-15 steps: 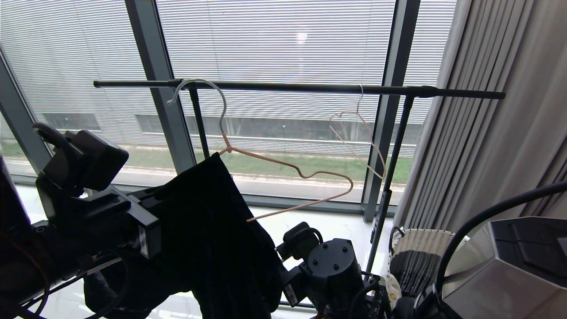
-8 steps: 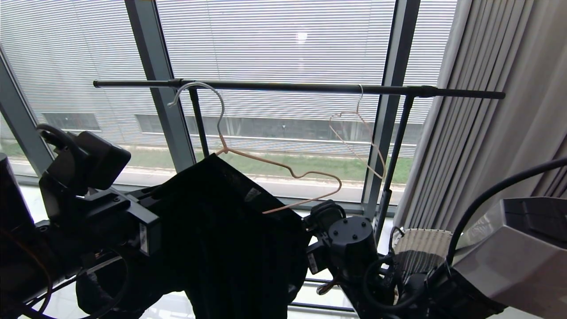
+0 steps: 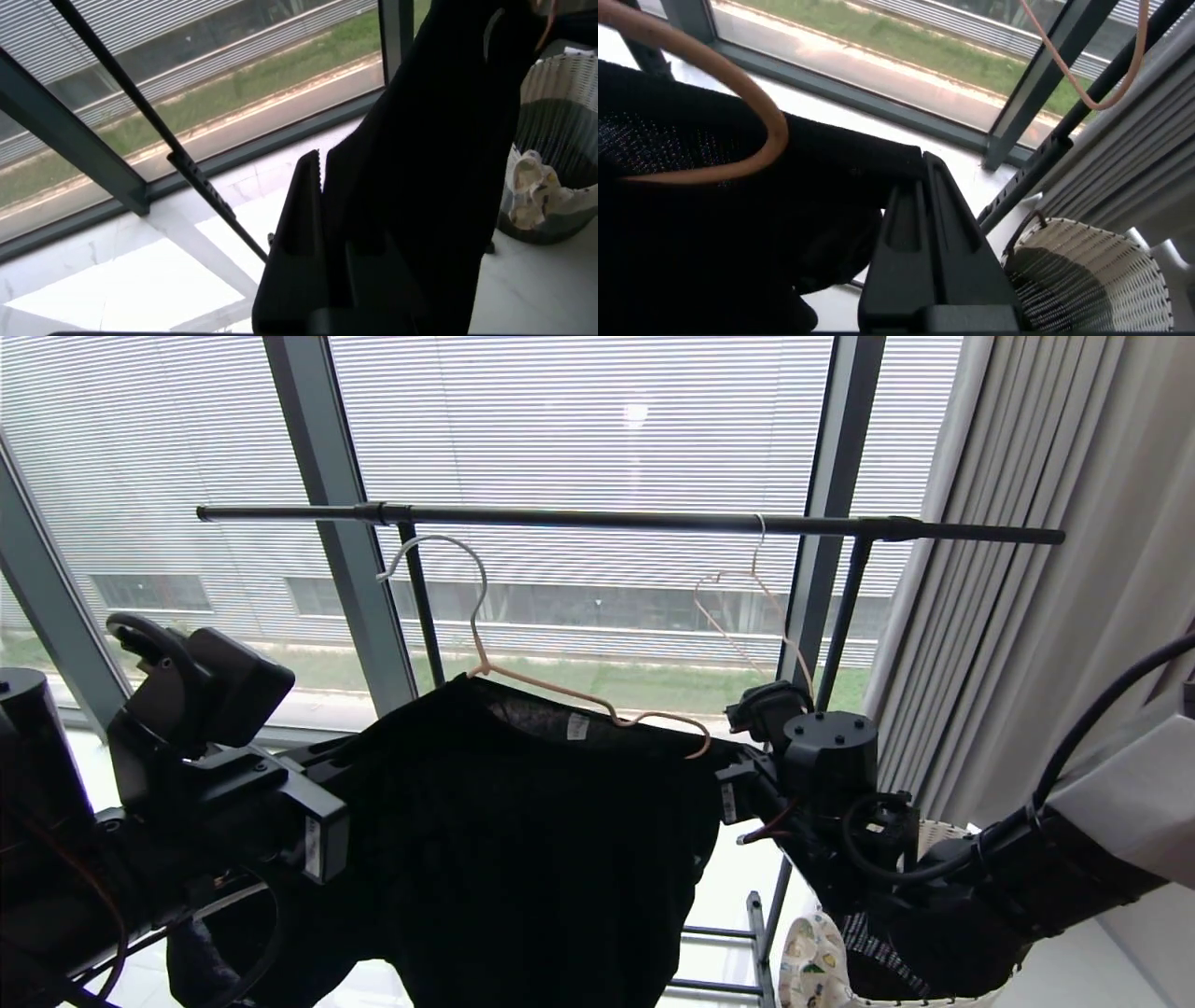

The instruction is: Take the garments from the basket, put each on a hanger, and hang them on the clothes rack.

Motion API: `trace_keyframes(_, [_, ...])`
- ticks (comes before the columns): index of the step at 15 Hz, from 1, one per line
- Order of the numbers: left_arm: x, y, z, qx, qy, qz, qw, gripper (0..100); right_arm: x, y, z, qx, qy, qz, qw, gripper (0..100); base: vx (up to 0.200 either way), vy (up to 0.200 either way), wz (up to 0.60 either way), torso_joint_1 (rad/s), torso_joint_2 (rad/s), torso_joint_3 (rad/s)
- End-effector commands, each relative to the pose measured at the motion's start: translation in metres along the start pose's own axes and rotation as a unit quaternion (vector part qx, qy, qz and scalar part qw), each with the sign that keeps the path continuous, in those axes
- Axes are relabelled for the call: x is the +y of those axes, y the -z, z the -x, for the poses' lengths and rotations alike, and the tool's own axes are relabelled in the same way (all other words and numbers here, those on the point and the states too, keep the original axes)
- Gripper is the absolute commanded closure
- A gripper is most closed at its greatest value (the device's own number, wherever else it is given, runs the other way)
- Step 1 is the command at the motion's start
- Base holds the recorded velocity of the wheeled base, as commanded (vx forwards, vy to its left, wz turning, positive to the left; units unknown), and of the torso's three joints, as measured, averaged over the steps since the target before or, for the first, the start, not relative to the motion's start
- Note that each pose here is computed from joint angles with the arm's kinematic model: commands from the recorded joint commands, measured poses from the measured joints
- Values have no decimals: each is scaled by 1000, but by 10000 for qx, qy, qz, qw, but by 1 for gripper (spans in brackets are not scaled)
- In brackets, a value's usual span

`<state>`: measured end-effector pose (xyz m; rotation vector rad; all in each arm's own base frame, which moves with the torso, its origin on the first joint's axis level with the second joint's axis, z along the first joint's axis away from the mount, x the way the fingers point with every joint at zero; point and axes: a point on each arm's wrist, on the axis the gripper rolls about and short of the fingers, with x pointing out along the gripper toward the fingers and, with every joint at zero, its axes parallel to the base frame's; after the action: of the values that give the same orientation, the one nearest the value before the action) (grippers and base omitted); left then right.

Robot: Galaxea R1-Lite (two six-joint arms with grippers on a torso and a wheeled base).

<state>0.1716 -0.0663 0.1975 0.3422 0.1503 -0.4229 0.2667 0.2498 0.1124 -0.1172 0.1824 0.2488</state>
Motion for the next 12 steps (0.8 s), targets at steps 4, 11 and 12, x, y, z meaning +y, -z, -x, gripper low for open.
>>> trace_keyframes(4, [-3,9,-23,376,133,-252,9989,100,-26,-33,5,-269,-189,-29,9995,100,0,0,0,0,0,0])
trace_keyframes(11, [-11,6,-69,814,-178,-368,9958,100,-44,-94,30,-232,-884,182,9956,100,0,0,0,0,0,0])
trace_keyframes(12, [-13,2,-71,738,-151,-371,9965,100,-45,-95,34,-148,-901,233,9956,100,0,0,0,0,0,0])
